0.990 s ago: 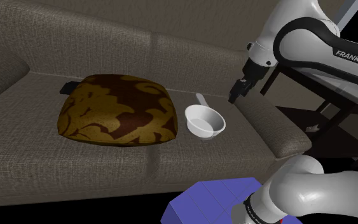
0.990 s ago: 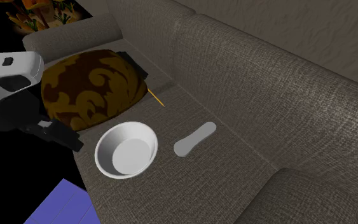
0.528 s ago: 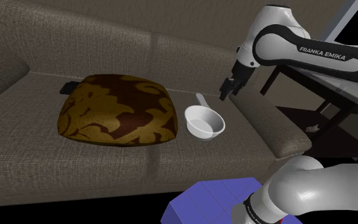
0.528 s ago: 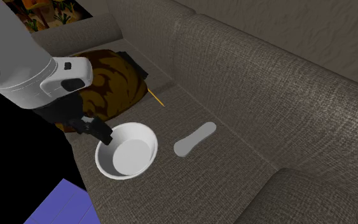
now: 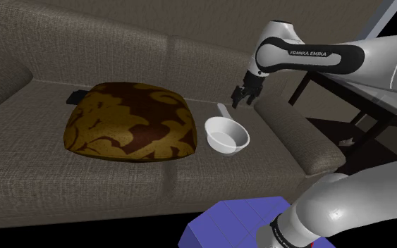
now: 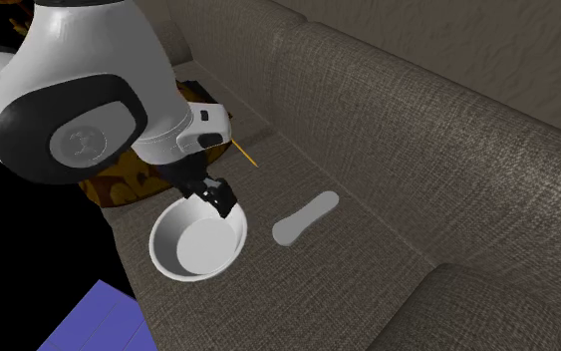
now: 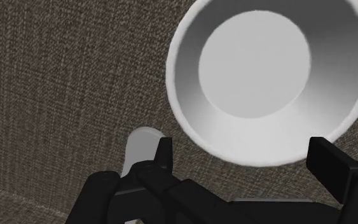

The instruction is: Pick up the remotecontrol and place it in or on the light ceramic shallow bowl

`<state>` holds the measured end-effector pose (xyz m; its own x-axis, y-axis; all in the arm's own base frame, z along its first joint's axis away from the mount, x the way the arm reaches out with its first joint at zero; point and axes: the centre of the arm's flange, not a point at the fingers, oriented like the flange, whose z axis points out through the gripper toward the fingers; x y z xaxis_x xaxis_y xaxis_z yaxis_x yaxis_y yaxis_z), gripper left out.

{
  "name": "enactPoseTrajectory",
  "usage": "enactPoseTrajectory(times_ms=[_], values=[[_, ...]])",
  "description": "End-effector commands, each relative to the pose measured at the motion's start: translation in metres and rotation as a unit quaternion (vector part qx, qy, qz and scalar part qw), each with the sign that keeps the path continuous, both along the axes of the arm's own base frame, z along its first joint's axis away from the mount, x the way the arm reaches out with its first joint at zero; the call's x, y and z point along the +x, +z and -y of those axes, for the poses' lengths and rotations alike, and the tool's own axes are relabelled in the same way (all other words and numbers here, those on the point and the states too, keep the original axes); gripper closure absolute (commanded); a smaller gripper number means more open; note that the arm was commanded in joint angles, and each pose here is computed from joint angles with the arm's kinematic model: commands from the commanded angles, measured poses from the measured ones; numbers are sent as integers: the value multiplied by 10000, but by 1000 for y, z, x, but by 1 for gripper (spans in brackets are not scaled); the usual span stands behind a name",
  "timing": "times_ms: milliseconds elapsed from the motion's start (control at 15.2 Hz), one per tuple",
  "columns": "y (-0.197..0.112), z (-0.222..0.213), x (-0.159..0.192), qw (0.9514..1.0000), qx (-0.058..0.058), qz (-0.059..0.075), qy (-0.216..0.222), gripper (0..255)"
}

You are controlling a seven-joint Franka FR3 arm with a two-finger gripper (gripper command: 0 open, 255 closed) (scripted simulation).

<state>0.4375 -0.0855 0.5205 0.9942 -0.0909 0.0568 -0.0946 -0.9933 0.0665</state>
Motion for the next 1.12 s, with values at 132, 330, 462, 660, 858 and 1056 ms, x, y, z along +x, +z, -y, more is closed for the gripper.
enactPoseTrajectory(times_ms=[132,330,462,660,858,1056], values=[[-29,32,39,9995,87,-33,-289,0],[-49,56,66,9986,155,-58,-502,0],[-63,72,83,9977,200,-74,-644,0],[-84,98,108,9959,267,-99,-857,0],[-105,124,132,9936,334,-124,-1069,0],[-127,150,155,9908,401,-149,-1281,0]])
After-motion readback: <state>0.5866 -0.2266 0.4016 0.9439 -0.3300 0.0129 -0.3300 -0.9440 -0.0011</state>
